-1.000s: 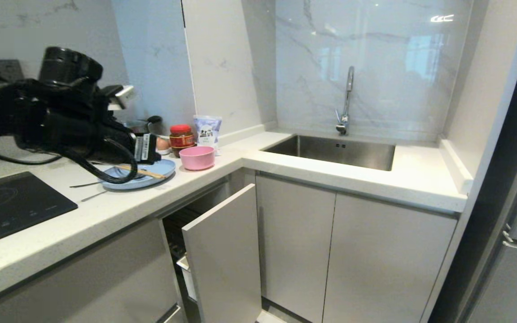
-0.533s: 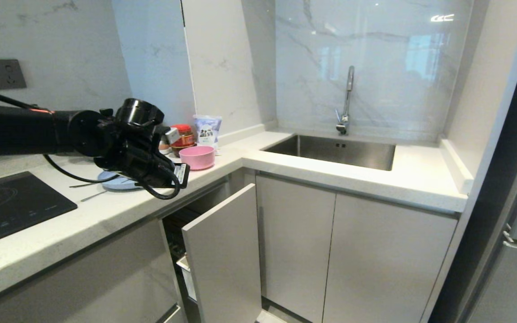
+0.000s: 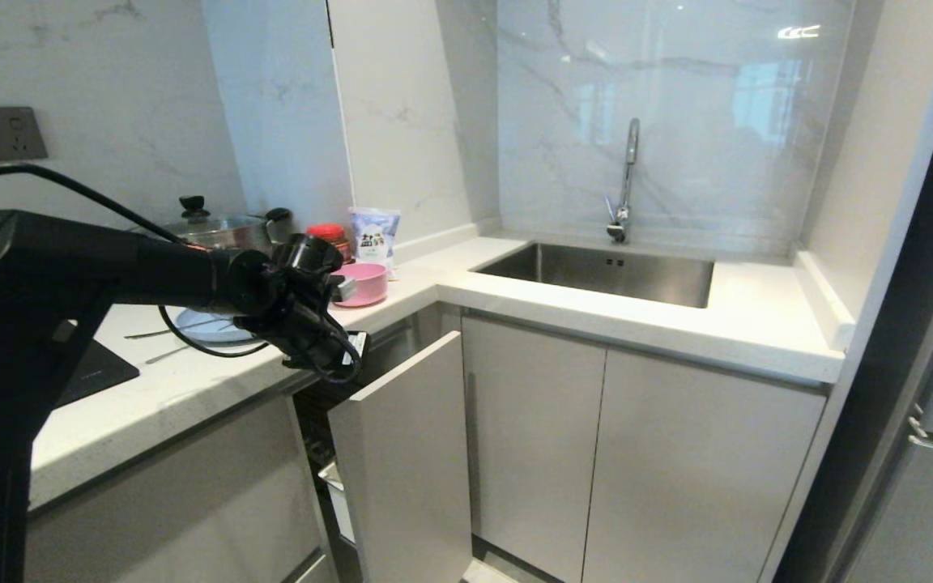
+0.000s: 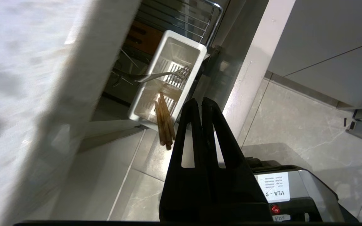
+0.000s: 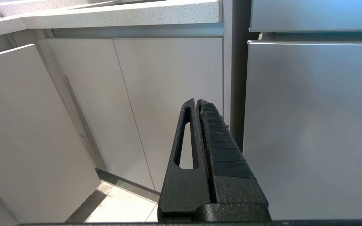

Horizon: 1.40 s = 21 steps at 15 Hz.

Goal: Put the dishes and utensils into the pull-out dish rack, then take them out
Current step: Open the cupboard

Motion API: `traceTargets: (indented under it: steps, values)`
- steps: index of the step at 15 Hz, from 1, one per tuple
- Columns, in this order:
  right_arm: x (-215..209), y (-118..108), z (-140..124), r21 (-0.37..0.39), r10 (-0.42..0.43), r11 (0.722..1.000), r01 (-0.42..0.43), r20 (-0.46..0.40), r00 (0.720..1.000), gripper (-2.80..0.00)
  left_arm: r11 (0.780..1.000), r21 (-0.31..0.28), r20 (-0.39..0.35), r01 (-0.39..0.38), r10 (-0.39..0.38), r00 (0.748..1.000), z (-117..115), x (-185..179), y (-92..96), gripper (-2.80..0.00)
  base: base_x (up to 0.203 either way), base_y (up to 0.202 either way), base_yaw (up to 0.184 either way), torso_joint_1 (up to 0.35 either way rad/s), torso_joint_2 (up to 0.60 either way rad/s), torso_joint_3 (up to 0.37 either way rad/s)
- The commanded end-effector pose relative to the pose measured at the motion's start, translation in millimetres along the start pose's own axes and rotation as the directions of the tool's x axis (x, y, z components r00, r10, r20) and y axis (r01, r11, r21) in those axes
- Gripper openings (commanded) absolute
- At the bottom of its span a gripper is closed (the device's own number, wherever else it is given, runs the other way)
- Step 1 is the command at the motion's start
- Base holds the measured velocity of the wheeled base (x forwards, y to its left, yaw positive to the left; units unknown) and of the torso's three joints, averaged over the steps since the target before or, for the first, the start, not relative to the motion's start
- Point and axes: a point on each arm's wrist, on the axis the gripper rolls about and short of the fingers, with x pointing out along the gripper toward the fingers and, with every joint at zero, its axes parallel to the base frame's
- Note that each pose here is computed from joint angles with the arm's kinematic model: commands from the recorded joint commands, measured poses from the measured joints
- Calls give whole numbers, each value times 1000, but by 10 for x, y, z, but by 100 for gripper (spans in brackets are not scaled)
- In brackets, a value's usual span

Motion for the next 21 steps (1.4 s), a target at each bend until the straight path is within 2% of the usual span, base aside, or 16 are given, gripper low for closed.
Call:
traceTargets:
  steps: [1, 8, 11, 19, 21]
  values:
    - [-2, 0, 0, 1, 1, 1000, -1, 3, 1000, -280, 1000, 13, -39, -12, 12, 999, -54, 200, -57, -280, 0, 0, 0, 0, 0, 0]
    - [-2, 0, 0, 1, -1, 1000, 1, 3, 1000, -280, 999, 37, -70, -4, 6, 998, -112, 314, -185, -280, 0, 0, 0, 0, 0, 0]
    - [-3, 0, 0, 1, 1, 1000, -1, 4, 1000, -280, 1000, 26, -75, 8, -6, 997, -126, 309, -288, -280, 0, 0, 0, 0, 0, 0]
    - [-2, 0, 0, 1, 1, 1000, -1, 3, 1000, -280, 997, 11, -92, 70, -69, 993, -218, 249, -767, -280, 0, 0, 0, 0, 0, 0]
    - [-2, 0, 0, 1, 1, 1000, -1, 3, 1000, -280, 994, 7, -105, 108, -107, 989, -254, 231, -897, -280, 0, 0, 0, 0, 0, 0]
